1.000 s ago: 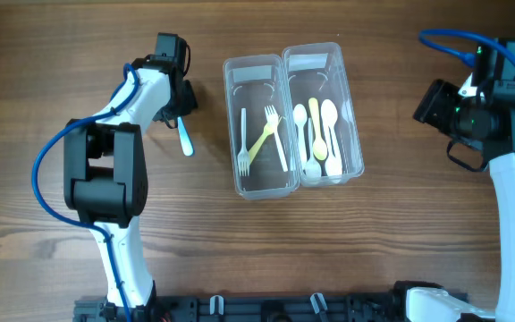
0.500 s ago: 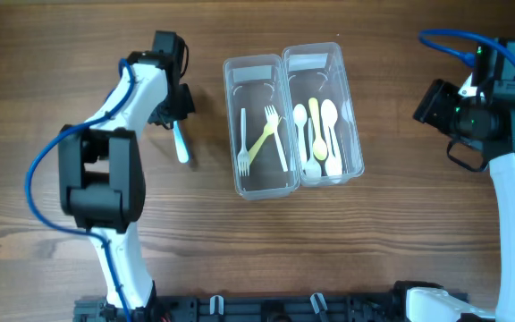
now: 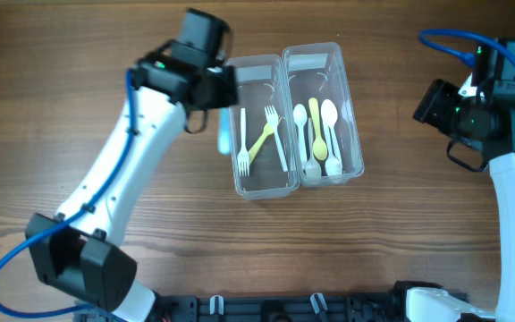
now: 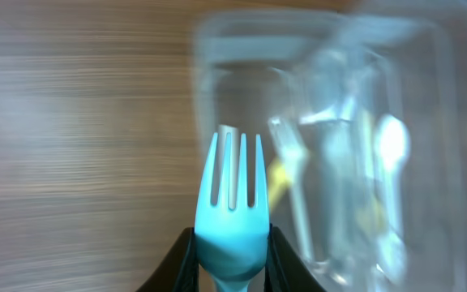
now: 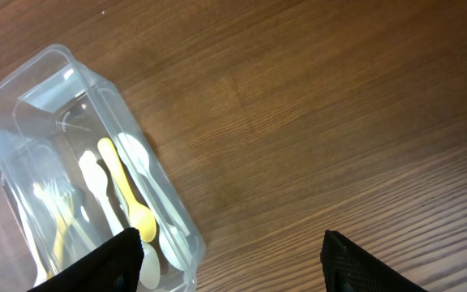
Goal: Pack container
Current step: 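Carry the light blue fork into the left container and release it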
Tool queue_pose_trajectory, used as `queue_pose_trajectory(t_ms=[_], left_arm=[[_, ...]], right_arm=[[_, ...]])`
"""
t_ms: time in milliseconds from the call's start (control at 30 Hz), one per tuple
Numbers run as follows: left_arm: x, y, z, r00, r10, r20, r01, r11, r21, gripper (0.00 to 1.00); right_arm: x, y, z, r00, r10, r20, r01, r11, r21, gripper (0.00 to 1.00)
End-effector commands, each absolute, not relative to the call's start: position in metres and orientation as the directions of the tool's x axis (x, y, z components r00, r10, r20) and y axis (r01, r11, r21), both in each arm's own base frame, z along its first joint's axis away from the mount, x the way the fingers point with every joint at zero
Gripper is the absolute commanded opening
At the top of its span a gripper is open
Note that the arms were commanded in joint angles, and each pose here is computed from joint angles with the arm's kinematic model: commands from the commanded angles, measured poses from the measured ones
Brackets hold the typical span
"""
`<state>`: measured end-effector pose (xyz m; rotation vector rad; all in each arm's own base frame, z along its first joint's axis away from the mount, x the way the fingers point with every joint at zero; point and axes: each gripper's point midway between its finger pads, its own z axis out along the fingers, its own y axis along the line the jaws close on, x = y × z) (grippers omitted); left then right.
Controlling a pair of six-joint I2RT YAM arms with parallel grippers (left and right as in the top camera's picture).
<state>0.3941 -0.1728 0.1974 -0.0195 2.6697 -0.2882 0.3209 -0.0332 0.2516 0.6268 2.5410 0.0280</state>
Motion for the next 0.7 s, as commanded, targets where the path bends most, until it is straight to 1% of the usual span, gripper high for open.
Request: queue_pose_trajectory(t_ms=[0,233,267,300,367,433,533,600,633,667], left_arm=[[0.378,-0.213,0.200,-0.904,-0.027,-0.426,0.086,0.966,-0.244,0.04],[0.380,-0.234,0.142,-0.938,0.019,-0.345,0.082,0.982,-0.169,0.05],[0.382,-0.234,0.132,-0.944,0.022,-0.329,0.079,0.984,-0.160,0.10],[0.383,-0.235,0.126,-0.947,0.024,-0.319,0.077,0.985,-0.155,0.20],[0.385,-0.236,0.119,-0.949,0.025,-0.313,0.076,0.986,-0.151,0.37],[0.387,-0.238,0.119,-0.947,0.024,-0.321,0.078,0.985,-0.155,0.49],[0.390,-0.239,0.136,-0.937,0.017,-0.348,0.081,0.982,-0.170,0.56],[0.391,-0.237,0.154,-0.929,0.013,-0.371,0.086,0.980,-0.181,0.59],[0.390,-0.235,0.167,-0.922,0.013,-0.386,0.092,0.978,-0.185,0.64],[0.389,-0.233,0.175,-0.919,0.009,-0.395,0.091,0.978,-0.190,0.64]], right_arm=[[0.322,-0.032,0.249,-0.764,0.439,-0.473,0.422,0.894,0.147,0.70],[0.321,-0.032,0.249,-0.767,0.436,-0.471,0.421,0.896,0.144,0.71],[0.322,-0.032,0.249,-0.772,0.421,-0.477,0.407,0.903,0.139,0.71],[0.323,-0.032,0.250,-0.773,0.414,-0.481,0.401,0.906,0.136,0.71],[0.324,-0.032,0.250,-0.772,0.415,-0.482,0.401,0.906,0.137,0.72],[0.324,-0.032,0.250,-0.772,0.414,-0.482,0.401,0.906,0.137,0.72],[0.324,-0.032,0.250,-0.782,0.389,-0.487,0.380,0.917,0.123,0.77],[0.323,-0.034,0.247,-0.795,0.364,-0.485,0.362,0.927,0.101,0.77],[0.322,-0.035,0.243,-0.803,0.352,-0.481,0.356,0.930,0.085,0.77],[0.321,-0.036,0.236,-0.812,0.342,-0.472,0.353,0.933,0.070,0.76]])
